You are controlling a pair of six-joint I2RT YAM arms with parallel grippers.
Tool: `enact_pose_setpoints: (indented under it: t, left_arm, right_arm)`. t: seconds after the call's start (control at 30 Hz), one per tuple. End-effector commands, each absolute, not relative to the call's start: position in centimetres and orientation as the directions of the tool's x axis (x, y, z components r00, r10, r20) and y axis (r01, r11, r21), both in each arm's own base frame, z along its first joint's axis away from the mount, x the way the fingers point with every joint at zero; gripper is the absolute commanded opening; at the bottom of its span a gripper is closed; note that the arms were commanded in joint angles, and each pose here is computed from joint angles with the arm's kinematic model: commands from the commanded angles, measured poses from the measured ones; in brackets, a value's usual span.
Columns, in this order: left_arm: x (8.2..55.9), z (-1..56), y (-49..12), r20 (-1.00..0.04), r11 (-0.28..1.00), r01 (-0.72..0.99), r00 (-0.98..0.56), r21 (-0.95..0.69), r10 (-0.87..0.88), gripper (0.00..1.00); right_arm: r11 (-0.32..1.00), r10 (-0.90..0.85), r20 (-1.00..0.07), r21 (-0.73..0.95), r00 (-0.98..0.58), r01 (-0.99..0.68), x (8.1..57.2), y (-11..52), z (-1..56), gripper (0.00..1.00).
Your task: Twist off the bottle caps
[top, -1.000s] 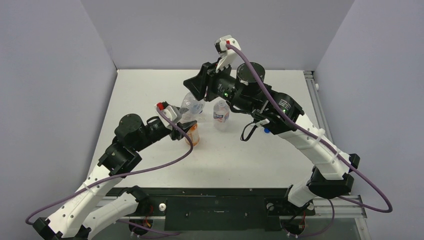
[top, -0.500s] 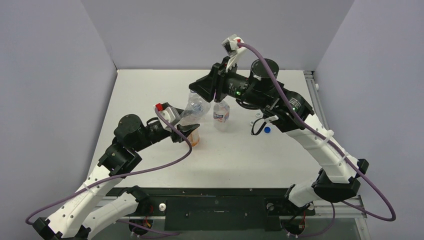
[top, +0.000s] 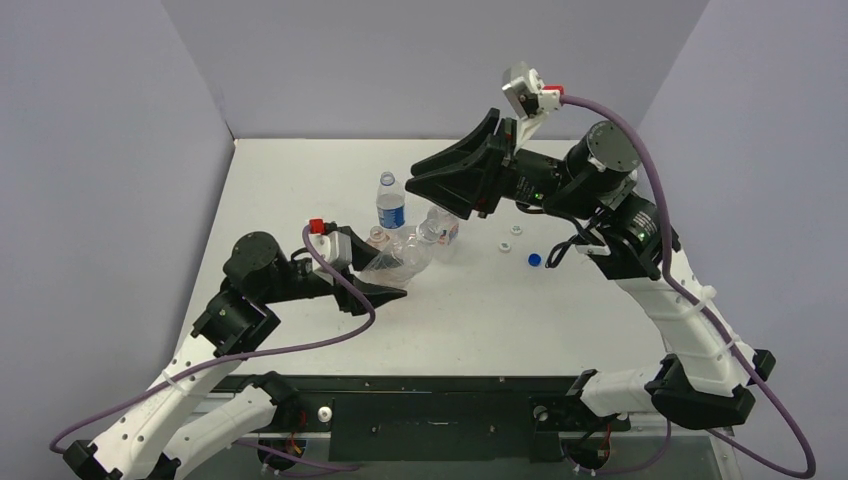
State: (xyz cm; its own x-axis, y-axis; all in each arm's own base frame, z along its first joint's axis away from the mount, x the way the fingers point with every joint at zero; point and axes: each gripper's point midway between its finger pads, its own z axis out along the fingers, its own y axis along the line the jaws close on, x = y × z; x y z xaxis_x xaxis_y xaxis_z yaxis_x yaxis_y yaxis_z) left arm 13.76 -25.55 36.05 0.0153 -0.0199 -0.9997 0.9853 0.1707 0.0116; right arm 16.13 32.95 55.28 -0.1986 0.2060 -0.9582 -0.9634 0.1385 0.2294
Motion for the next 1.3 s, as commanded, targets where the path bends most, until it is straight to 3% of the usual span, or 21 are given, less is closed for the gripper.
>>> enact_pose_setpoints:
  t: [0.0, 0.2, 0.3, 0.47, 0.67, 0.9, 1.1, 1.27]
  left_arm:
    - [12.3, 36.4, -25.6, -0.999, 0.103, 0.995, -0.012, -0.016, -0.036, 0.0]
    - [12.7, 36.7, -25.3, -0.999, 0.142, 0.99, 0.007, 0.0, -0.053, 0.0]
    - [12.9, 36.8, -25.1, -0.998, 0.167, 0.986, 0.014, 0.004, -0.059, 0.0]
    - [13.4, 36.8, -24.6, -0.998, 0.215, 0.976, 0.032, 0.018, -0.062, 0.0]
    - [13.9, 37.3, -24.5, -0.996, 0.238, 0.971, 0.04, 0.021, -0.077, 0.0]
    - [14.1, 37.2, -24.4, -0.996, 0.248, 0.969, 0.036, 0.016, -0.078, 0.0]
    - [14.3, 37.0, -24.4, -0.997, 0.256, 0.967, 0.036, 0.016, -0.075, 0.0]
    - [14.6, 36.8, -24.5, -0.997, 0.263, 0.965, 0.036, 0.015, -0.075, 0.0]
  right_arm:
    - [0.192, 0.264, -0.96, 0.147, -0.093, -0.97, 16.7, 31.0, 57.3, 0.0]
    - [0.519, 0.276, -0.941, 0.319, -0.198, -0.793, 25.5, 26.4, 51.3, 0.0]
    - [0.702, 0.29, -0.904, 0.425, -0.316, -0.571, 30.2, 23.0, 43.1, 0.0]
    - [0.869, 0.288, -0.821, 0.441, -0.493, -0.227, 32.5, 17.7, 28.9, 0.0]
    - [0.943, 0.296, -0.752, 0.33, -0.589, 0.052, 32.3, 13.2, 16.9, 0.0]
    - [0.934, 0.353, -0.662, 0.289, -0.66, 0.21, 30.7, 11.6, 7.7, 0.01]
    - [0.929, 0.371, -0.624, 0.249, -0.688, 0.275, 29.7, 10.8, 3.8, 0.12]
    - [0.925, 0.379, -0.615, 0.218, -0.692, 0.312, 29.4, 10.1, 2.4, 0.32]
